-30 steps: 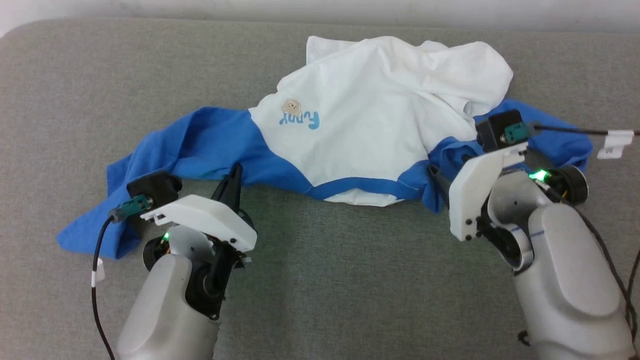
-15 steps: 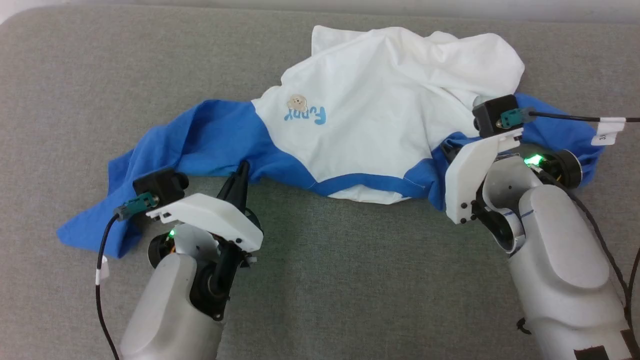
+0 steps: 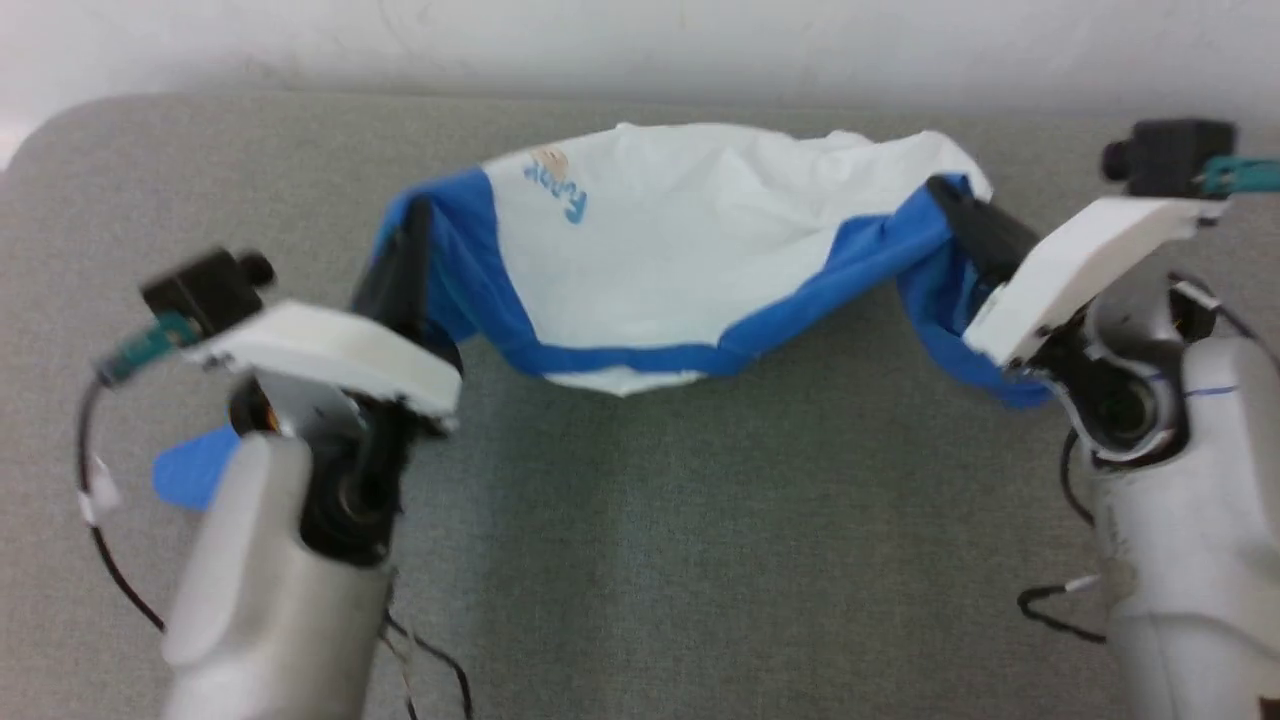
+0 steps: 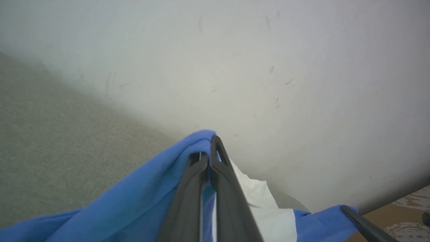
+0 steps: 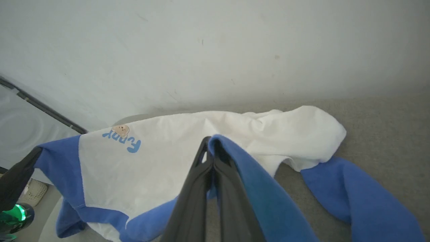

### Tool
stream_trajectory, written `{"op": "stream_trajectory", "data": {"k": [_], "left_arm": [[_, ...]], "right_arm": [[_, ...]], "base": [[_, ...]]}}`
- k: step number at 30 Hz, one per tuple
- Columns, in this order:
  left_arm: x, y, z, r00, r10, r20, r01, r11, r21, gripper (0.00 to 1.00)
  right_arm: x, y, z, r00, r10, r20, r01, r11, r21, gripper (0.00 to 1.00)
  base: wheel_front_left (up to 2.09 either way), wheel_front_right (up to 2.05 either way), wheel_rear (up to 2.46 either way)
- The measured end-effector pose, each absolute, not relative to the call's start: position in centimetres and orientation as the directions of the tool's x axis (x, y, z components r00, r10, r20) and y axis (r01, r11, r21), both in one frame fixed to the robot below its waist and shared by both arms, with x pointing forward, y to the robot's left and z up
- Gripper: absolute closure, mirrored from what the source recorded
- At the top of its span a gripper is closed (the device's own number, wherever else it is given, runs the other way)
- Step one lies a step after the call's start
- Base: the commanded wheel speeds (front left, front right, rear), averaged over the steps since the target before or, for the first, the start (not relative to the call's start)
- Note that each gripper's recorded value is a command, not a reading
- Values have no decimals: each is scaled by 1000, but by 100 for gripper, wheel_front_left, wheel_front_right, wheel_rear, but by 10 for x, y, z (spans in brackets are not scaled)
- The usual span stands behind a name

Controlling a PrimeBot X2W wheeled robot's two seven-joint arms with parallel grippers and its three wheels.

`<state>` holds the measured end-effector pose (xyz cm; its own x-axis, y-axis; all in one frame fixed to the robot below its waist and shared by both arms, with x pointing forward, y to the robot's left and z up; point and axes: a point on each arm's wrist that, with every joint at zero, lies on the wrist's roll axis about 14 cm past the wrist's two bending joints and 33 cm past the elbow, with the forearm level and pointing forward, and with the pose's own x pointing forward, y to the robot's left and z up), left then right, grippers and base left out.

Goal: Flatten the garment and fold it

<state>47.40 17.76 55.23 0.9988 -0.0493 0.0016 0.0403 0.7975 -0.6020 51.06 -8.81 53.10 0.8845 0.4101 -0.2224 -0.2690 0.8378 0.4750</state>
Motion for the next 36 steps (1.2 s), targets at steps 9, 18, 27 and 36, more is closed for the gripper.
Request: {"op": "stream_trajectory", "data": {"k": [9,18,27,36], "left_arm": [[476,189,719,932,-86,353,251,855,-454,100],[448,190,830,842,-110,529,326,884,-336,100],[475,193,832,894,-113,435,279,898,-341,100],[537,208,800,963,-65,262,147,941,-304,100]], "right_arm": [[503,-122,667,918,395,48,-358,767,533,100],[471,-150,791,879,351,323,-474,720,507,100],[483,-164,819,881,317,352,-467,707,531,100],[546,-160,804,924,285,256,-382,744,549,100]], "base": [[0,0,0],[0,0,0],[0,0,0],[0,0,0]]}}
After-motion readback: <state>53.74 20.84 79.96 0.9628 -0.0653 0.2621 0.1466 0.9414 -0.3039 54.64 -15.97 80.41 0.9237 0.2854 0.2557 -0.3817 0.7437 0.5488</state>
